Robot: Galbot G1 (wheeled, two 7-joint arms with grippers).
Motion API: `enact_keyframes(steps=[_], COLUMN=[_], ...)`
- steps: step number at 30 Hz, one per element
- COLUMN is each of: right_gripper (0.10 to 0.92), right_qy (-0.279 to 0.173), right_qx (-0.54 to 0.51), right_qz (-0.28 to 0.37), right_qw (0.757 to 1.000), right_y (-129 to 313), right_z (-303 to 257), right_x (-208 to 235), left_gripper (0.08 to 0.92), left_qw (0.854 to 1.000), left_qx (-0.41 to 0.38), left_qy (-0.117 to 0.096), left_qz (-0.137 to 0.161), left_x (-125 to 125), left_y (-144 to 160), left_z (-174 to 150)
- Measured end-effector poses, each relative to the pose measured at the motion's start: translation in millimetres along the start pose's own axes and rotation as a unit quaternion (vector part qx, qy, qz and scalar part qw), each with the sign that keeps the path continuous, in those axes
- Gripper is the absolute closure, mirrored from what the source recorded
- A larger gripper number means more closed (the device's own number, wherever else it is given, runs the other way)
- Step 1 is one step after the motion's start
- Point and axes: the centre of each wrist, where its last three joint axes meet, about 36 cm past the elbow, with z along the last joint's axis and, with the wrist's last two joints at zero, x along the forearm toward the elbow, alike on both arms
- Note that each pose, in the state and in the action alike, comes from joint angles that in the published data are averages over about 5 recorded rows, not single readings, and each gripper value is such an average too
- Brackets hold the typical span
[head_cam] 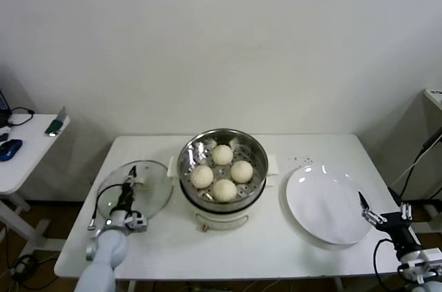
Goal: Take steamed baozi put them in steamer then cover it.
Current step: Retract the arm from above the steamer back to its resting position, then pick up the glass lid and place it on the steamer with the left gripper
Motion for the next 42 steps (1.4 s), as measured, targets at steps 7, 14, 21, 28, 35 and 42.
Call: enact_keyframes(steps=[7,14,21,28,35,42], right_gripper=[0.2,0.2,0.2,0.2,0.2,0.2], right_qy=[0.0,-0.001,-0.001,0.002,0.004,0.002], right_qx=[0.007,0.014,0.021,0.031,0.04,0.045], right_qz=[0.0,0.0,-0.001,-0.007,-0.012,-0.024], right_qw=[1.0,1.0,1.0,1.0,0.999,0.999], right_y=[-4,-11,-17,-21,-21,-11], right_z=[2,1,1,-1,-3,-4], right_x=[-1,-3,-7,-15,-26,-44], left_gripper=[0.821,0.847,0.847,0.847,0.847,0.847], left_qw=[1.0,1.0,0.998,0.993,0.986,0.982], left_qx=[0.007,0.016,0.021,0.011,0.001,0.021], left_qy=[0.005,0.017,0.035,0.067,0.089,0.076], left_qz=[-0.002,-0.014,-0.049,-0.095,-0.141,-0.17], left_x=[3,14,33,66,93,106], left_y=[6,21,49,91,137,183], left_z=[5,15,28,36,32,7])
